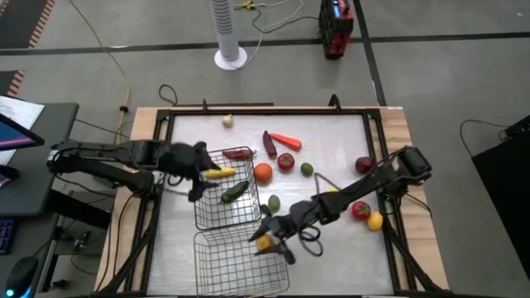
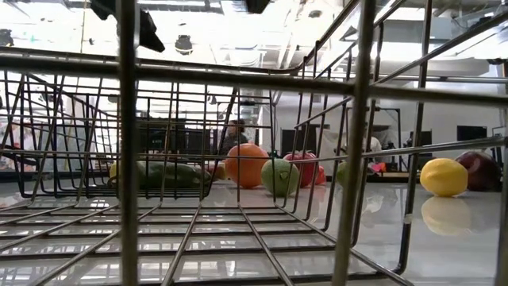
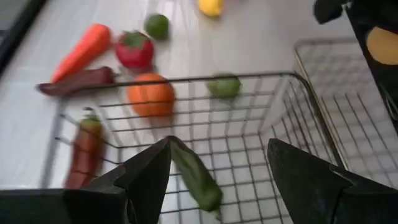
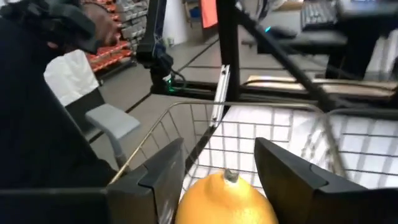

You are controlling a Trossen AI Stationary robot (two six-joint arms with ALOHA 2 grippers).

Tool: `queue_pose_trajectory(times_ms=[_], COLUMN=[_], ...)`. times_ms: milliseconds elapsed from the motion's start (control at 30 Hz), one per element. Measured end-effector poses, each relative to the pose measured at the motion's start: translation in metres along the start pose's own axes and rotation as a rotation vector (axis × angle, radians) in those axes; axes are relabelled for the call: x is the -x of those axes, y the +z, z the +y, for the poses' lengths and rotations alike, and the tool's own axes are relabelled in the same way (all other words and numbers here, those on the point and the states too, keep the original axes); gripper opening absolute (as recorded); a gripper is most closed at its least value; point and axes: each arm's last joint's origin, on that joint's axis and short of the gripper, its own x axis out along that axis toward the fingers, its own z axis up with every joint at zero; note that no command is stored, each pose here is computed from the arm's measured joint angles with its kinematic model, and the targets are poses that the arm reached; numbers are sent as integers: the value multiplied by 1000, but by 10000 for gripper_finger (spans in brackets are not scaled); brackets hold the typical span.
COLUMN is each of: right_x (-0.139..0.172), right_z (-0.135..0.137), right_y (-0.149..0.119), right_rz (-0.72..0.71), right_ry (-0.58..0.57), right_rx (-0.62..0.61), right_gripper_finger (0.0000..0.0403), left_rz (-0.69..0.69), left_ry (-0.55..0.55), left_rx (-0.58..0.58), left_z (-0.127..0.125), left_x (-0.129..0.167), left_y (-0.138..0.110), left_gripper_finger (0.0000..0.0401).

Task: Sort produce into baskets
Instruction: Put the left yellow lemon into the gold wire basket, then adjust the wire baskets on the table

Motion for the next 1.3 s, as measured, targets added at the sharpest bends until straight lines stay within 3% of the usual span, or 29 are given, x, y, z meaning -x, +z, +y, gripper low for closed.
queue_pose_trajectory(times_ms=[233, 467, 667, 767, 1000, 1167, 1300], right_x=[-8, 58, 108, 124, 144, 144, 142], right_z=[-15, -11, -13, -19, -27, -22, -18], right_y=[6, 42, 37, 17, -13, -12, -9], right_rz=[226, 364, 375, 392, 372, 354, 327], right_ry=[-80, -476, -659, -741, -841, -822, -807], right_rx=[-61, 18, -33, -70, -132, -124, -101], right_gripper_finger=[281, 290, 291, 291, 291, 291, 291], left_rz=[44, 177, 340, 407, 578, 643, 681], left_ry=[-45, -91, -9, -3, 16, 17, 48], left_rx=[-49, -27, -3, -6, -30, -34, -72], left_z=[-34, -71, -89, -98, -118, -122, -120], left_x=[-9, -36, -59, -69, -99, -110, -108], left_y=[0, 5, 17, 28, 26, 19, 16], left_gripper_finger=[254, 254, 254, 254, 254, 245, 215])
